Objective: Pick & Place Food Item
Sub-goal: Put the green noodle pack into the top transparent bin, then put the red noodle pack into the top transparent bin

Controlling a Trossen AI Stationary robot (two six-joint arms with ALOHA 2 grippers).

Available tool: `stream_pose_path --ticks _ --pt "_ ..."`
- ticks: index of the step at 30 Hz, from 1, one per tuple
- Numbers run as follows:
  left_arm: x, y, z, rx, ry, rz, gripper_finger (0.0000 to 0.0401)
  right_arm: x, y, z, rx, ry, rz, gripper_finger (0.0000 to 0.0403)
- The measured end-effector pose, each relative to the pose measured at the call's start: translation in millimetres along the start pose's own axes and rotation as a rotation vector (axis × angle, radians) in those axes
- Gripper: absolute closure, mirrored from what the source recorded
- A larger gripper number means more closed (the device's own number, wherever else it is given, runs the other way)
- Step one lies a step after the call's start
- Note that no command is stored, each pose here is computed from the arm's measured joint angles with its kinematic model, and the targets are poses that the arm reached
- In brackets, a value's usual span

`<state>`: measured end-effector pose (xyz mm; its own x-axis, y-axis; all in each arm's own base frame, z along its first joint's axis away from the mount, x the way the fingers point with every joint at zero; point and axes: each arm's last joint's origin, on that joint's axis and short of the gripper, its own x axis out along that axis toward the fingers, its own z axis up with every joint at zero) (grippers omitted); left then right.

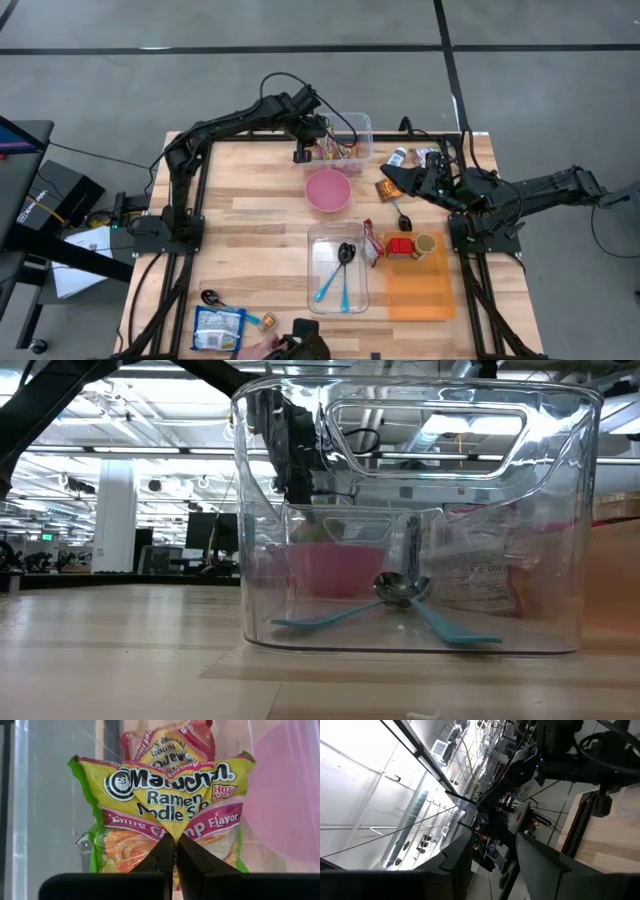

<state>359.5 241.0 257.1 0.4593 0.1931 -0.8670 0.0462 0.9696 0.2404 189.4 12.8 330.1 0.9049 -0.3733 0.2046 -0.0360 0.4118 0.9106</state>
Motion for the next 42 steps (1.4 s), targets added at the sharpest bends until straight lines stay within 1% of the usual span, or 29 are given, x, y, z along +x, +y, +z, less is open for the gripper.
stream_pose_path --ticks 12,22,25,32,35,38,42 --pt "-4 0 1 0.003 -0.007 0.01 0.0395 0 0 0 -0.004 0.0 0.0 0.0255" --pt "-4 -1 0 0.002 0.017 0.016 0.0392 0 0 0 -0.009 -0.001 0.0 0.0255" --pt "-4 -1 0 0.002 0.015 0.018 0.037 0 0 0 -0.009 -0.001 0.0 0.0255" --pt "-4 1 2 0.003 0.0 0.036 0.0274 0 0 0 -0.012 -0.003 -0.001 0.0255" --pt "-9 1 3 0.005 -0.014 0.049 0.0245 0 0 0 -0.035 -0.009 -0.005 0.0255" --pt "-27 2 7 0.009 -0.052 0.084 0.0228 -1 0 3 -0.062 -0.039 -0.017 0.0255" --pt "-73 -1 14 0.001 -0.152 0.16 0.0222 -6 4 8 -0.123 -0.066 -0.011 0.0255"
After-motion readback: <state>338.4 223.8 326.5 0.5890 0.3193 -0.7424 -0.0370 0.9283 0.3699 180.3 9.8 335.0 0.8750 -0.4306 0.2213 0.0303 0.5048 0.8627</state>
